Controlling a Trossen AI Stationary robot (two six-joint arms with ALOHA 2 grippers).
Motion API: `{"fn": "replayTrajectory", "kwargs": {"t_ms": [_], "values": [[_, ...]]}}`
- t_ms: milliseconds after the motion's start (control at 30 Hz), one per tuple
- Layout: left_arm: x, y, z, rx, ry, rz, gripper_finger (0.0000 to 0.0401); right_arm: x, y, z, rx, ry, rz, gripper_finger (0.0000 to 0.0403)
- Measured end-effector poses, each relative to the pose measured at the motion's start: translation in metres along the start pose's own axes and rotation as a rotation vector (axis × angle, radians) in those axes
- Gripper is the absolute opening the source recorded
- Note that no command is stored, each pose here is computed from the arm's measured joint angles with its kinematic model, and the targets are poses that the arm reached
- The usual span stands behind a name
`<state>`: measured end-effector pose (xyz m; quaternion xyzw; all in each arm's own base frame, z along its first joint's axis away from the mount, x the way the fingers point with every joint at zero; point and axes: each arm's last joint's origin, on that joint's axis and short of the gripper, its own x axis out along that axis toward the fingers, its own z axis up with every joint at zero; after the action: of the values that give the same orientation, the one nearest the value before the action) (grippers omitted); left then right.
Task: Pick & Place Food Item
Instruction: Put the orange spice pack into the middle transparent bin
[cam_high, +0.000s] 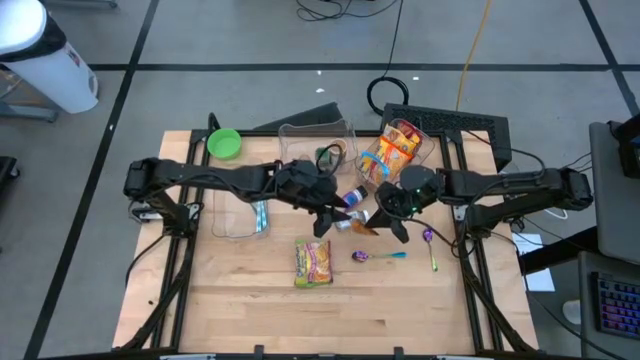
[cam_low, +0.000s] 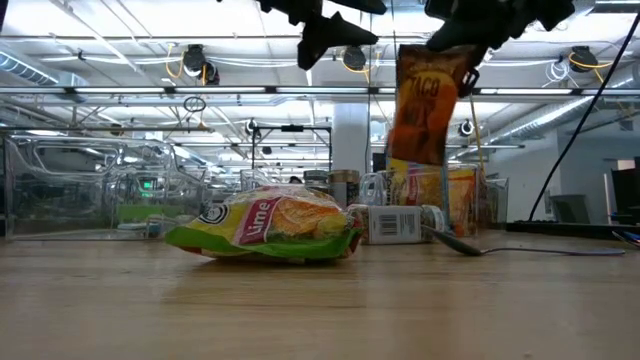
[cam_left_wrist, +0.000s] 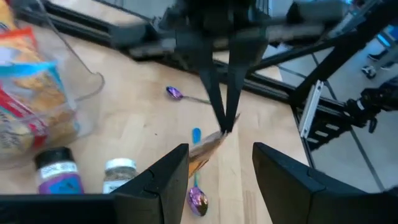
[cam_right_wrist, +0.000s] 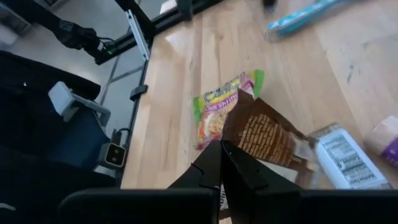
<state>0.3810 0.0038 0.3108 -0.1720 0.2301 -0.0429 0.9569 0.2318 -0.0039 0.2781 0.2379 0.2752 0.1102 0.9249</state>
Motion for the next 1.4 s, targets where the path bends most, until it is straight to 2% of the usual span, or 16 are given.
{"fn": "replayTrajectory", "kwargs": {"t_ms": [233, 467, 733, 867, 1167, 1400], "values": [[0.014, -0.001, -0.005, 0.033, 0.001, -0.041, 0.0187, -0.005, 0.008, 0.013, -0.021, -0.036, 0.043, 0.0], [0.012, -0.004, 0.002, 0.096, -0.032, -0.04, 0.0186, -0.006, 0.012, 0.021, -0.03, -0.055, 0.05, 0.0], [0.012, -0.005, 0.001, 0.105, -0.022, -0.053, 0.0184, 0.003, 0.012, 0.029, -0.033, -0.034, 0.069, 0.0], [0.012, -0.004, 0.0, 0.104, -0.01, -0.052, 0.0148, 0.003, 0.014, 0.034, -0.052, -0.041, 0.072, 0.0], [0.012, -0.005, -0.001, 0.099, 0.02, -0.114, 0.001, 0.001, 0.01, 0.038, -0.05, -0.057, 0.059, 0.0], [0.011, -0.005, 0.0, 0.069, 0.023, -0.137, 0.0004, 0.001, 0.012, 0.041, -0.044, -0.082, 0.07, 0.0]]}}
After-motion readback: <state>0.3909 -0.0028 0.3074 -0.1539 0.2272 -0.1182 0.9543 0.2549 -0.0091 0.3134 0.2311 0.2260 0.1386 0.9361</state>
